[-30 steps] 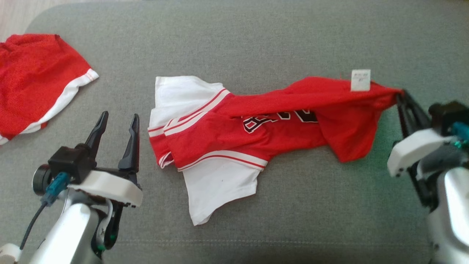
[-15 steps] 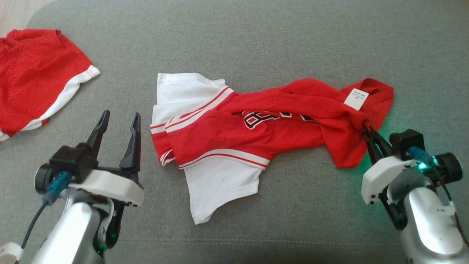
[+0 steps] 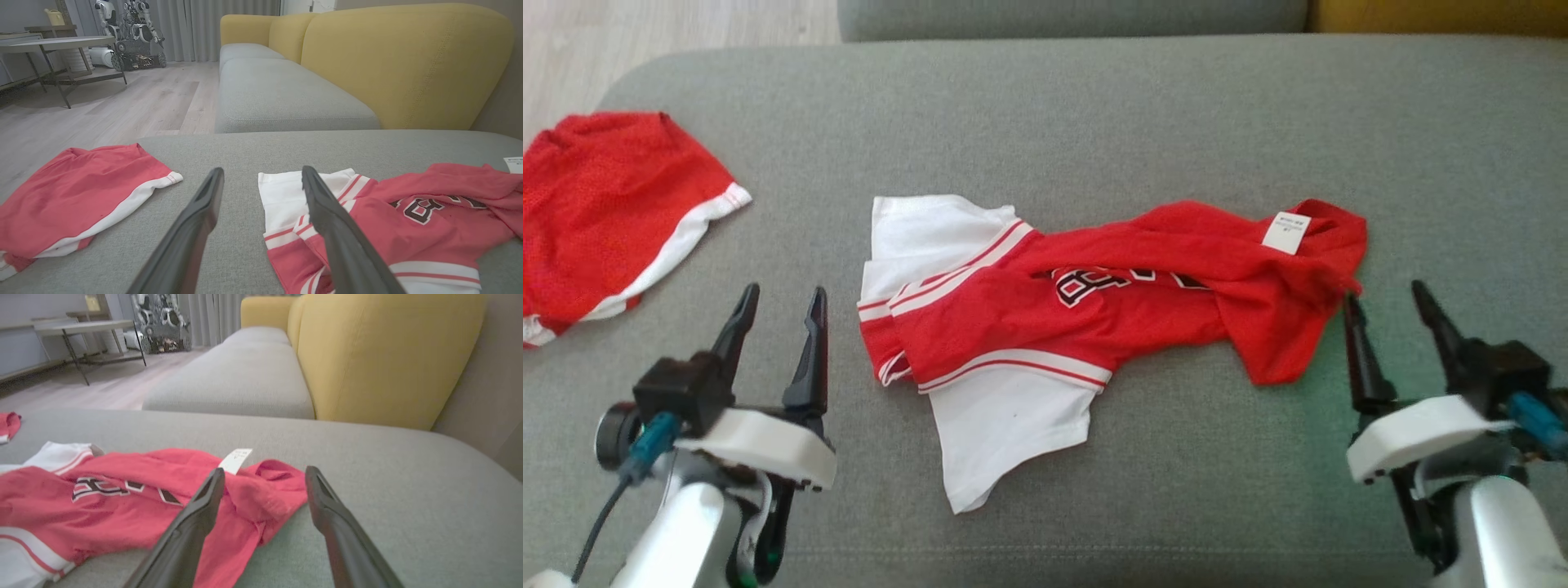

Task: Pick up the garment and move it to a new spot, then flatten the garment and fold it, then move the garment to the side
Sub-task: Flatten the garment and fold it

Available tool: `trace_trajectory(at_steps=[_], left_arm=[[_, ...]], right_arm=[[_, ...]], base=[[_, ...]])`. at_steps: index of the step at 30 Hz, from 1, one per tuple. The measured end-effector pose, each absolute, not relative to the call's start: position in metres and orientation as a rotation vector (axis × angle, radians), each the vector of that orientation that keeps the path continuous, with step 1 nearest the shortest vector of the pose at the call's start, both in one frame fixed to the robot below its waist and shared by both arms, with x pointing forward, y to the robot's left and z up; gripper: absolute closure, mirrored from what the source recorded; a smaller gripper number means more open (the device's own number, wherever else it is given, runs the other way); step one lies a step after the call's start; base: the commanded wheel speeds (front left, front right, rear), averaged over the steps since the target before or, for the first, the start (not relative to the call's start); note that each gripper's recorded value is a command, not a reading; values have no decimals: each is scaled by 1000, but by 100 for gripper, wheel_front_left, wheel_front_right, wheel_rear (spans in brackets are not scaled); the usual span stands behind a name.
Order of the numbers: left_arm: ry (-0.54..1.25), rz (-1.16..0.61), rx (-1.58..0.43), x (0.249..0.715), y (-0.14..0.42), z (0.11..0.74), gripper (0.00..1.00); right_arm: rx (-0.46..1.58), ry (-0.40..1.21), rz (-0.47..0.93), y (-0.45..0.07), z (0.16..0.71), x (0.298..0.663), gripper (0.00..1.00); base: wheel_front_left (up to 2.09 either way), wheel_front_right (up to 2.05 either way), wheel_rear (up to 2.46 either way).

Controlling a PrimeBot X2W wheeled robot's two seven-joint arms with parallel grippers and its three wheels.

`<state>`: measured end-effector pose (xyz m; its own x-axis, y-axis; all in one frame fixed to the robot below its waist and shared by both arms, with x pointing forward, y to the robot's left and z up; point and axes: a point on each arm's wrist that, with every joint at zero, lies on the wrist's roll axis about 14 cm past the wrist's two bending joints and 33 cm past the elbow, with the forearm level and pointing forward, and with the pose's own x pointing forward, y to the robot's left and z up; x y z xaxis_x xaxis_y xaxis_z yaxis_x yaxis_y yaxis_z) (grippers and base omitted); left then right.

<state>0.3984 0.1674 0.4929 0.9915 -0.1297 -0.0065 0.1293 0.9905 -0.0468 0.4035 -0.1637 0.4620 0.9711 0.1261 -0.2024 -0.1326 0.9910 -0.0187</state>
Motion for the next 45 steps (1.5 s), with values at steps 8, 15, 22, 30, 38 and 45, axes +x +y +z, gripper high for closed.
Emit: trace_trajectory(at_steps=[8, 15, 22, 30, 38, 45], left_arm=[[2, -118, -42, 381, 169, 497, 0], [4, -113, -35, 375, 171, 498, 0], [8, -117, -31, 375, 171, 499, 0], [14, -125, -31, 379, 168, 498, 0], [50, -245, -53, 453, 131, 506, 0], [295, -251, -78, 493, 126, 445, 0]], right_arm=[[-4, 83, 93, -173, 511, 390, 0], [40, 94, 93, -173, 511, 377, 0], [44, 97, 93, -172, 510, 378, 0], [54, 116, 92, -172, 504, 380, 0], [56, 130, 105, -167, 497, 402, 0], [64, 150, 90, -172, 488, 412, 0]], base=[[0, 0, 0], [0, 0, 0], [0, 0, 0], [0, 0, 0], [0, 0, 0], [0, 0, 0]])
